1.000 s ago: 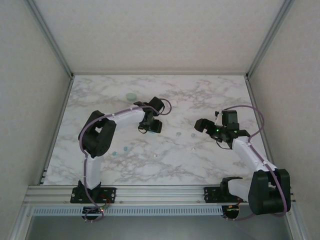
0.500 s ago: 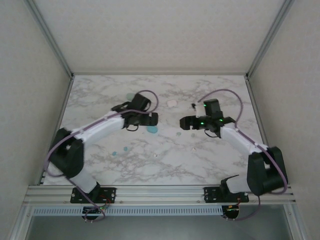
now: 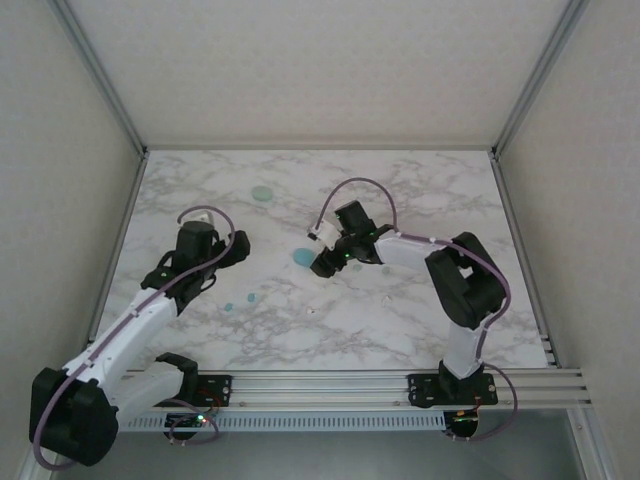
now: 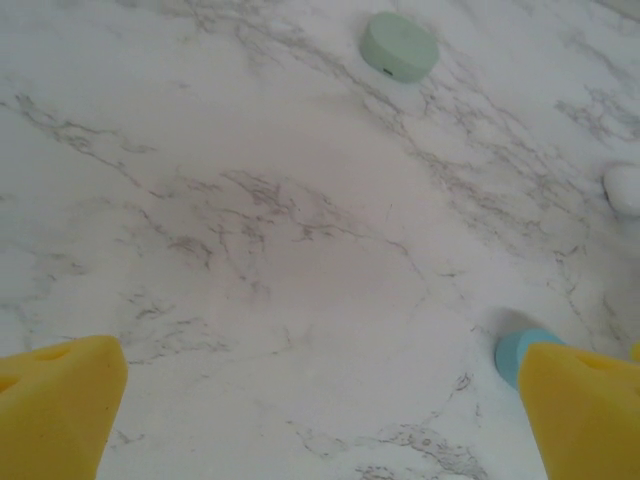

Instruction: Insert the wireless bluetooth earbuds into the charging case

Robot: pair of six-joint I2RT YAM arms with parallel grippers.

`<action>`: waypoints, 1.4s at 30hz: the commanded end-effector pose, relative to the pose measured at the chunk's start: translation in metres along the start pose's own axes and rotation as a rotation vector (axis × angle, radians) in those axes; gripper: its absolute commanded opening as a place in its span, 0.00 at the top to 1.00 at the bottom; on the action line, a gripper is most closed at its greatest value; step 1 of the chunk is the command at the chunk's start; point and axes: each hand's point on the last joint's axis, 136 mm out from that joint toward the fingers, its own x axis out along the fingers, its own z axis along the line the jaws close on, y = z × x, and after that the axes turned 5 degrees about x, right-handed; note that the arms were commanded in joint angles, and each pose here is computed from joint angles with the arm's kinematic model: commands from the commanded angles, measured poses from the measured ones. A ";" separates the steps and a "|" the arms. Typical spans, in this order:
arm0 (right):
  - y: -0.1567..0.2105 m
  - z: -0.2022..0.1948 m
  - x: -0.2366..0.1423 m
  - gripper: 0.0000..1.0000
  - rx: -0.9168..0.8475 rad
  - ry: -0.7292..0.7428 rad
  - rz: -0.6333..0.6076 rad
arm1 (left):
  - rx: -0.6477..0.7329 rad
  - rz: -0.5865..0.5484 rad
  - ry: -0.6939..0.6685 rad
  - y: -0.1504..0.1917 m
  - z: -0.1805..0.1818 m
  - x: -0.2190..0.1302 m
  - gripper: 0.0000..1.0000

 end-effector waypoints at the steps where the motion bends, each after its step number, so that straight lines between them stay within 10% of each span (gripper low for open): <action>1: -0.022 0.004 0.012 0.29 -0.132 -0.018 -0.051 | 0.044 -0.067 0.034 -0.013 -0.003 -0.004 0.00; 30: -0.004 0.013 0.043 0.62 -0.286 -0.088 0.114 | 0.100 -0.039 0.070 -0.009 -0.007 -0.003 0.00; 36: -0.056 0.039 -0.017 0.67 -0.219 -0.145 -0.091 | 0.143 -0.123 0.208 -0.027 -0.031 -0.021 0.00; 42: -0.084 0.083 -0.119 0.66 -0.217 -0.413 -0.229 | 0.422 -0.397 0.654 -0.046 -0.102 -0.089 0.00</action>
